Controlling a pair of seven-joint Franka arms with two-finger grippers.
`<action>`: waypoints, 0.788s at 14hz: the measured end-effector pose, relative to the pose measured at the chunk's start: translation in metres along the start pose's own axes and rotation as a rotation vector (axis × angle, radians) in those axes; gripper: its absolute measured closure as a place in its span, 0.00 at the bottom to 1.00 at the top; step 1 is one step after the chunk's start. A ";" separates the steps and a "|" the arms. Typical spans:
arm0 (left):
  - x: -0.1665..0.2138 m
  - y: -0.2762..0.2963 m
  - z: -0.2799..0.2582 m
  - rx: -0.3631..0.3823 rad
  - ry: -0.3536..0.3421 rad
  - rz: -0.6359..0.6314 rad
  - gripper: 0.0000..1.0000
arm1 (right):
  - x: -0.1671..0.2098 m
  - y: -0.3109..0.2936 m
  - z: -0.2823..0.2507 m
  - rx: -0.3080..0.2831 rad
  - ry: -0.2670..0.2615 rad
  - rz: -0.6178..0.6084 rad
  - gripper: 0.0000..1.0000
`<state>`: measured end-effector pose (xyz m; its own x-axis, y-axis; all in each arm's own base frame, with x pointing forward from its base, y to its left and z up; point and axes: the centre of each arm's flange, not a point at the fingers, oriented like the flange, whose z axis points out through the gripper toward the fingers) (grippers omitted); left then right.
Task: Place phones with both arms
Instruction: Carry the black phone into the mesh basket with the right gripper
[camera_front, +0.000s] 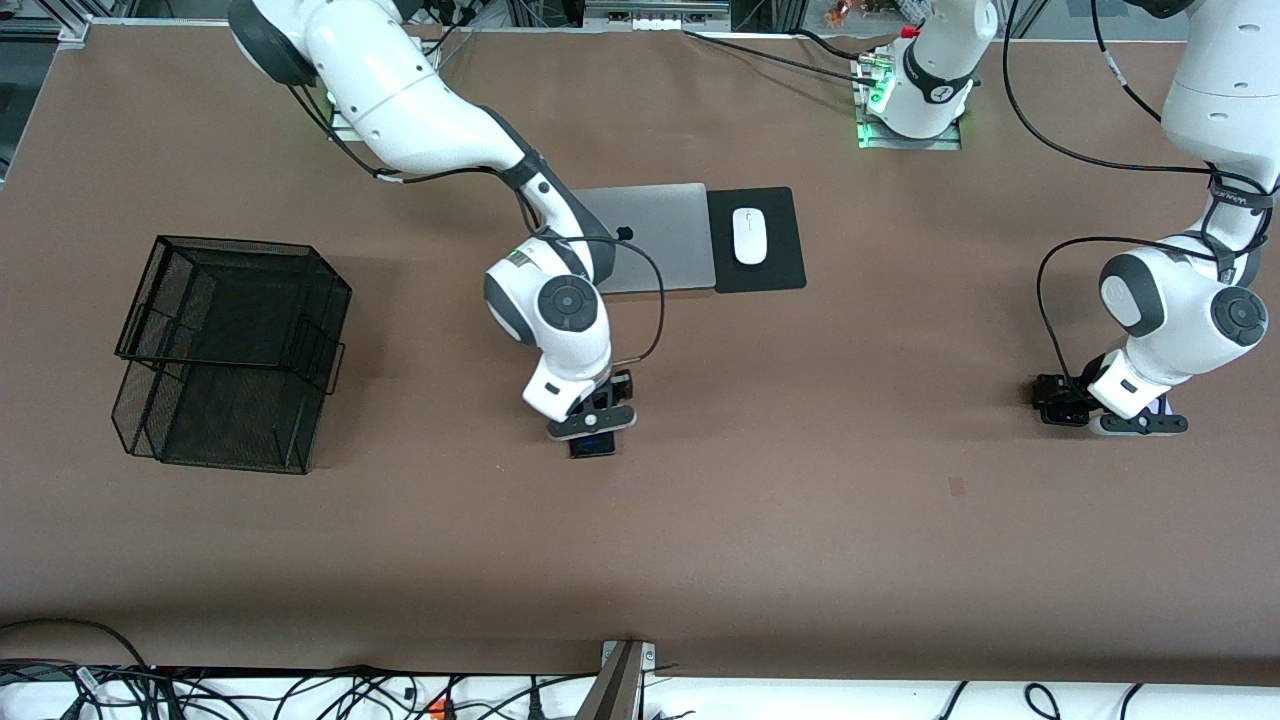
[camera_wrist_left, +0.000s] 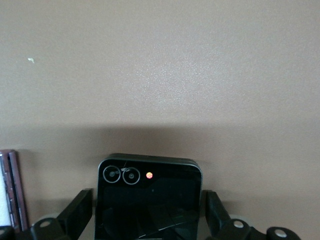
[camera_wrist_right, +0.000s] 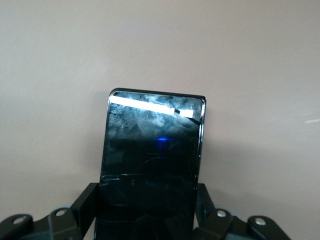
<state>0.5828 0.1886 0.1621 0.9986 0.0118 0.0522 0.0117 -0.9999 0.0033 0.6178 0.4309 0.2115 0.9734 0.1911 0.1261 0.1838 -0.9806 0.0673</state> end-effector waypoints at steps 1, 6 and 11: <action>0.000 0.000 0.000 0.000 0.000 0.000 0.00 | 0.010 0.017 -0.018 -0.011 0.001 0.024 0.18; 0.002 0.000 -0.001 0.001 0.004 0.001 0.16 | 0.044 0.141 -0.115 -0.099 -0.072 0.095 0.19; 0.002 0.000 -0.002 0.002 0.006 0.001 0.20 | 0.028 0.273 -0.195 -0.185 -0.219 0.093 0.19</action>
<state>0.5849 0.1888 0.1641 0.9983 0.0111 0.0578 0.0110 -0.9999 0.0017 0.6691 0.1769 0.4260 0.9949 0.0674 -0.0753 0.0841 -0.9653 0.2472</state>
